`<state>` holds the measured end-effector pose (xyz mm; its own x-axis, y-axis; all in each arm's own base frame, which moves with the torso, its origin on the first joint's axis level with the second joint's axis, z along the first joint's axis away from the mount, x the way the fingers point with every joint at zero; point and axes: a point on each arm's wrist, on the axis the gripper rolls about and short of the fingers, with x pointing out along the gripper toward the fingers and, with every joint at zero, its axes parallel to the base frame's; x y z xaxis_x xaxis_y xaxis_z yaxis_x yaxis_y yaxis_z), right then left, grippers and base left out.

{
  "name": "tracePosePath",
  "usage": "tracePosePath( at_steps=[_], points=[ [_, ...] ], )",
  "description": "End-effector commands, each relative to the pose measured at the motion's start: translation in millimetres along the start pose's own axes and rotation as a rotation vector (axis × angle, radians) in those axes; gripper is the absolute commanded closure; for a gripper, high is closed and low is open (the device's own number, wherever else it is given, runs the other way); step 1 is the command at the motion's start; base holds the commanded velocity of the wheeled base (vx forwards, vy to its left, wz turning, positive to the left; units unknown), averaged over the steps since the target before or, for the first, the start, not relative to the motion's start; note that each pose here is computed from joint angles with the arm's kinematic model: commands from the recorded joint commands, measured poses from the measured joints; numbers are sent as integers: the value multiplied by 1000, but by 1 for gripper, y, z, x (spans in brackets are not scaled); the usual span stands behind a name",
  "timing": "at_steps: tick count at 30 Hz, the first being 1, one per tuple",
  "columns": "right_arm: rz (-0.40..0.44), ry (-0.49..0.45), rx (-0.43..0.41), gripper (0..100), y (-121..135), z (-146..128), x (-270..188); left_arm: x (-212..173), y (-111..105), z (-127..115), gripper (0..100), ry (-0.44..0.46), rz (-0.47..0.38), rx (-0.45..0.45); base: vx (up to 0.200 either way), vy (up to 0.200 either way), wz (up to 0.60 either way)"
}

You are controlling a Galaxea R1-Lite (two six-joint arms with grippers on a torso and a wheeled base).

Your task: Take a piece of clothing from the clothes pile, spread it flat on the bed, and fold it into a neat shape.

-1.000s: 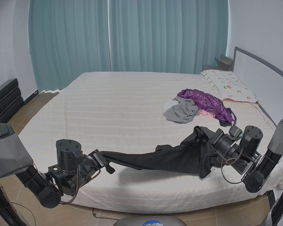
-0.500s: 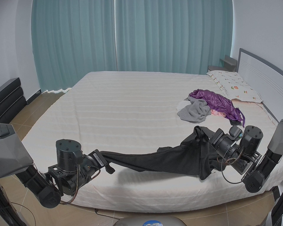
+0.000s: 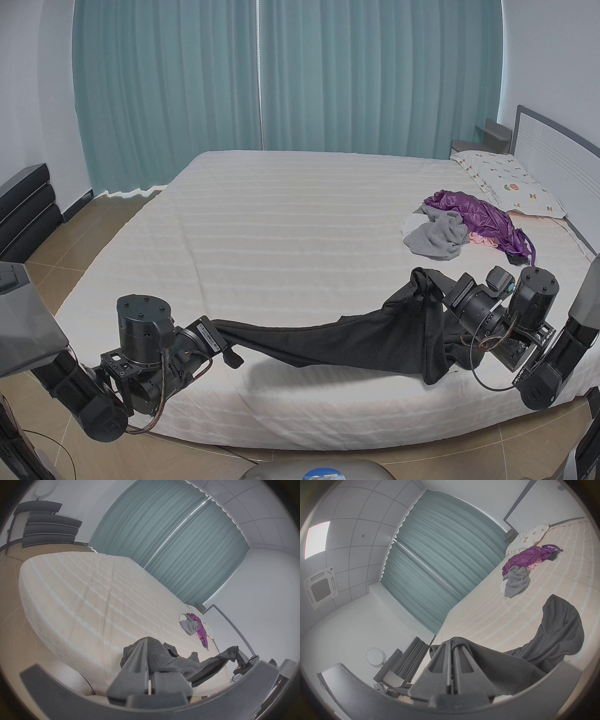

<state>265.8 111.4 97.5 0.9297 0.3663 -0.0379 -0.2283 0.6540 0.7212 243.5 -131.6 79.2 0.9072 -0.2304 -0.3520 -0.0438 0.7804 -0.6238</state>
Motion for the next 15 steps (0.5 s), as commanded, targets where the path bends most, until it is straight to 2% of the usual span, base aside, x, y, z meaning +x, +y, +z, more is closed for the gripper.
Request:
tracePosePath(
  at_steps=[1, 9, 15],
  points=[
    [21, -11, -3, 100, 4, 2, -4, -3, -2, 3, 100, -11, -11, -5, 0, 0, 0],
    [28, 3, -17, 100, 7, 3, -14, -3, -1, 2, 100, -6, -5, -4, 0, 0, 0],
    [37, 3, -40, 100, 10, 4, -20, -6, -3, 4, 100, -14, -16, -5, -200, 0, 0]
  ],
)
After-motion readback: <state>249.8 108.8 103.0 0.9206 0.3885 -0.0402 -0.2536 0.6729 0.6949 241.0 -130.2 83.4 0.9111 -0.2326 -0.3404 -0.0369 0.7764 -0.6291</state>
